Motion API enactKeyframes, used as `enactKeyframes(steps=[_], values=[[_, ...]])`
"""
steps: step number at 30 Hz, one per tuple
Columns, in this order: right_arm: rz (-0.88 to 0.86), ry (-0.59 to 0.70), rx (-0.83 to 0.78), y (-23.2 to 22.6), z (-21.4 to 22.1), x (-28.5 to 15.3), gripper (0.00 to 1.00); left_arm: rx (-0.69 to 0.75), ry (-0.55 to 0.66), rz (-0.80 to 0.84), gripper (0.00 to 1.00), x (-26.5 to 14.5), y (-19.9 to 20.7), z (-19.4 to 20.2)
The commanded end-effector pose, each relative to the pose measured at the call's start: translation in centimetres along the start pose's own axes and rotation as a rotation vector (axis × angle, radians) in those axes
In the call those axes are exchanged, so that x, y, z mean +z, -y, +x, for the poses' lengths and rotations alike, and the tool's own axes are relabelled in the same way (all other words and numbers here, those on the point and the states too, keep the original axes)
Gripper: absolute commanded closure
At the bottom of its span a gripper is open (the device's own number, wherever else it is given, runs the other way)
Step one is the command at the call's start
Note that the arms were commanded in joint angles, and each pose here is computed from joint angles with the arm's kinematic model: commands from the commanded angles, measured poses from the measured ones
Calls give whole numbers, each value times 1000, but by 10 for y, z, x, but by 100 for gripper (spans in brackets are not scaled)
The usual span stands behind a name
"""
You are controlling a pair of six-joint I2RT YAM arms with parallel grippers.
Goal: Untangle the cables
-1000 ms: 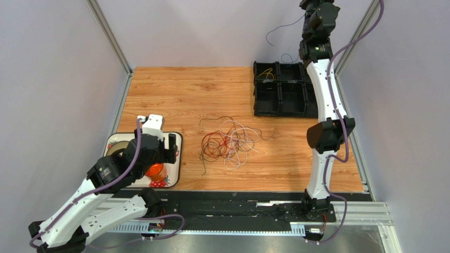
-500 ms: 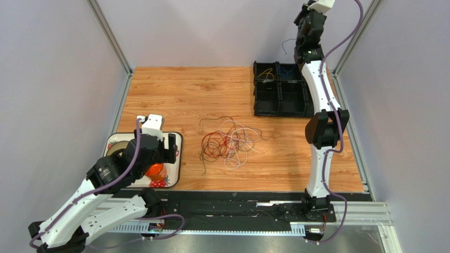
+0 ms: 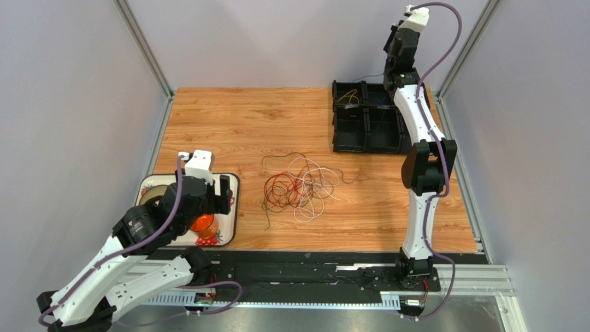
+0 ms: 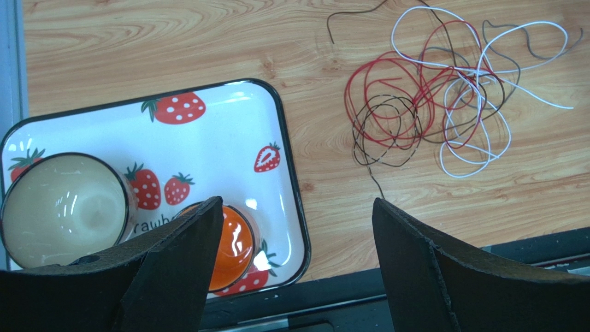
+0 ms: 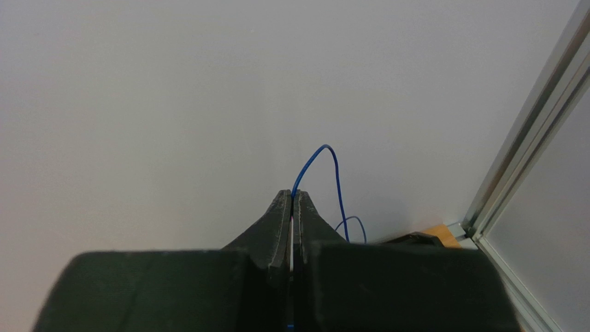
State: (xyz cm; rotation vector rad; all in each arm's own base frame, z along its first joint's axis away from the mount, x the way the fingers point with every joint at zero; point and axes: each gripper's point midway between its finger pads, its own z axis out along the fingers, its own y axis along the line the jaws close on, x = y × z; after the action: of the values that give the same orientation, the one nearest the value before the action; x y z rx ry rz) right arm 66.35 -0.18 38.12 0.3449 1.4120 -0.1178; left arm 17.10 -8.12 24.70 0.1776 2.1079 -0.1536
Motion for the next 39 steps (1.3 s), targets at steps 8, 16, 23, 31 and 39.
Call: enactKeyframes(steps=[8, 16, 23, 31, 39], values=[[157, 5, 34, 30, -17, -3, 100, -8, 25, 7, 13, 0, 0, -4], [80, 80, 157, 18, -69, -13, 100, -11, 28, 7, 13, 0, 0, -5], [76, 129, 198, 23, -98, -18, 100, -6, 24, 10, 13, 0, 1, -4], [106, 95, 179, 34, -79, -16, 100, -9, 25, 10, 13, 0, 1, -4], [89, 0, 144, 32, -30, -9, 100, -8, 27, 9, 13, 0, 1, -5]])
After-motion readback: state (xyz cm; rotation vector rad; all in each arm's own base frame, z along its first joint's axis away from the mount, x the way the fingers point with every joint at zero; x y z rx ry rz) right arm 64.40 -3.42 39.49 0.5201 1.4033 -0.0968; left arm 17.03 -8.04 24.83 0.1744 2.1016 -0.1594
